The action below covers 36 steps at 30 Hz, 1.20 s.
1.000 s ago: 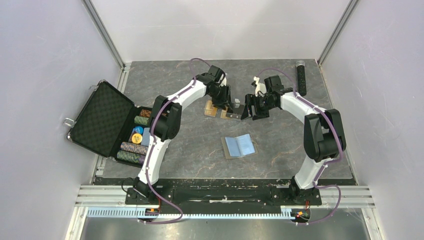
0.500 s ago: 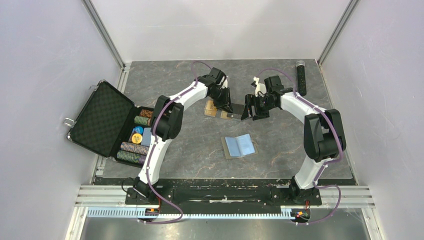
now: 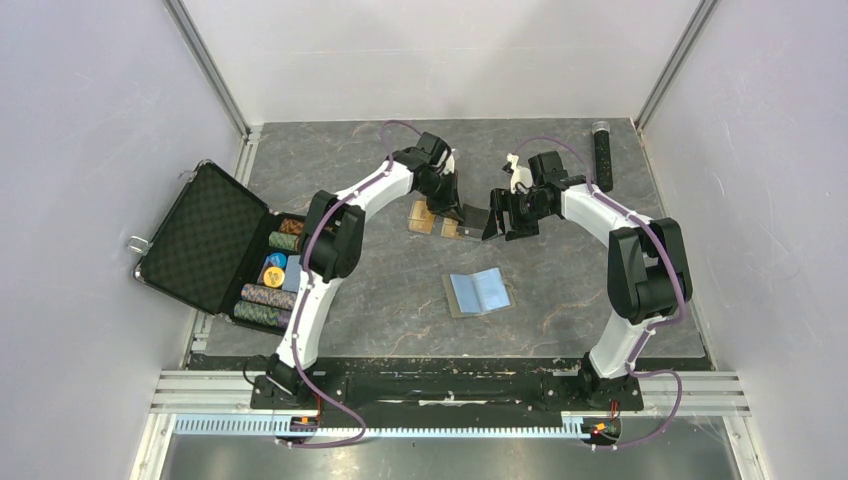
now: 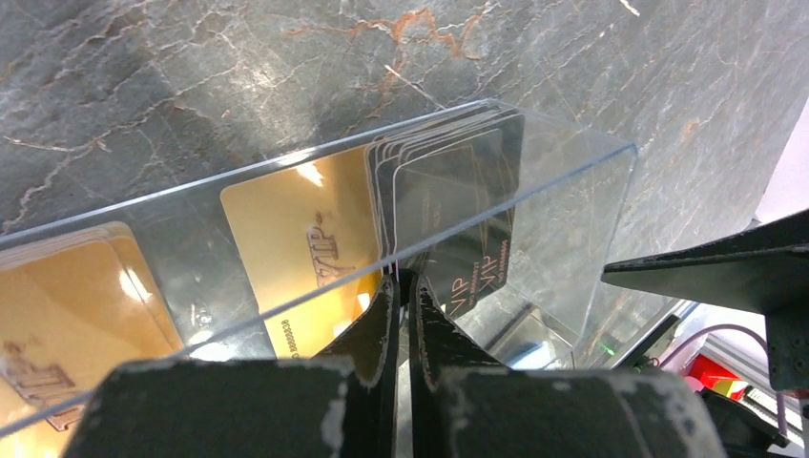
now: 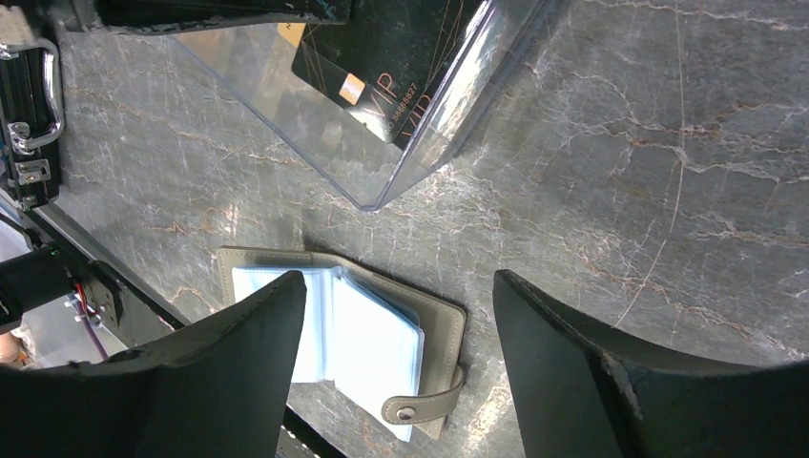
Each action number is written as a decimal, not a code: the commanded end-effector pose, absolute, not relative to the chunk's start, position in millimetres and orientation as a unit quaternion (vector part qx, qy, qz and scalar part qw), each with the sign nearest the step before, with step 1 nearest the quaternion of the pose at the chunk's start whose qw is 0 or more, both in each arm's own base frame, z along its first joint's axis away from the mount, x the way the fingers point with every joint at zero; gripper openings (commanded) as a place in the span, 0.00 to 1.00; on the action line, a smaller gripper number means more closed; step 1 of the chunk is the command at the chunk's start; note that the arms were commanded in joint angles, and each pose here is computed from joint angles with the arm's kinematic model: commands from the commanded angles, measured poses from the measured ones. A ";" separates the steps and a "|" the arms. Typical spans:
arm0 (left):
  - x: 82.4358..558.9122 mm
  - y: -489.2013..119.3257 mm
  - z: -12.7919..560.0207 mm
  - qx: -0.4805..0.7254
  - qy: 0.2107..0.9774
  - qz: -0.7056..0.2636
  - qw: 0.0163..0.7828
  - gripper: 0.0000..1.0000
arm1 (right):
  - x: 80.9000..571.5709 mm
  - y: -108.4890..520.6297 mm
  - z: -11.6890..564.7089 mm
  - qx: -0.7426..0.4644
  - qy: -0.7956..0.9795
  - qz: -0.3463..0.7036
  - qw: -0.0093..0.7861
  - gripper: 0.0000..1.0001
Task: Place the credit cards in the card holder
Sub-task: Pick up the credit card from the storage box.
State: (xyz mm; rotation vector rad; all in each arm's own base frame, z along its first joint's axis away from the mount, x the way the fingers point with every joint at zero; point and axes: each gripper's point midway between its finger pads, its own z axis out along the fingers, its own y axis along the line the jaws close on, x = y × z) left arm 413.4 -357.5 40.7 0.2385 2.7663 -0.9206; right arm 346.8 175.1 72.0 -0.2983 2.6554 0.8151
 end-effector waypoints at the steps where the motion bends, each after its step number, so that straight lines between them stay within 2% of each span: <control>1: 418.6 -358.5 75.8 0.088 0.935 -0.311 0.147 0.02 | 359.1 176.8 86.3 -0.117 0.930 0.285 0.198 0.75; 11: 400.9 -388.9 81.6 0.109 0.918 -0.361 0.123 0.03 | 359.5 176.4 88.0 -0.118 0.930 0.284 0.201 0.76; 16: 392.2 -400.0 66.1 0.116 0.921 -0.356 0.105 0.16 | 358.4 175.2 89.2 -0.118 0.930 0.283 0.203 0.76; 19: 390.2 -399.3 56.4 0.120 0.925 -0.346 0.101 0.17 | 358.4 175.3 91.0 -0.118 0.929 0.284 0.205 0.76; 24: 394.0 -394.1 62.8 0.129 0.925 -0.337 0.120 0.03 | 362.5 175.5 101.6 -0.122 0.925 0.285 0.220 0.76; 36: 399.3 -382.0 160.2 0.138 0.879 -0.399 0.224 0.02 | 370.2 180.5 146.8 -0.126 0.902 0.316 0.265 0.77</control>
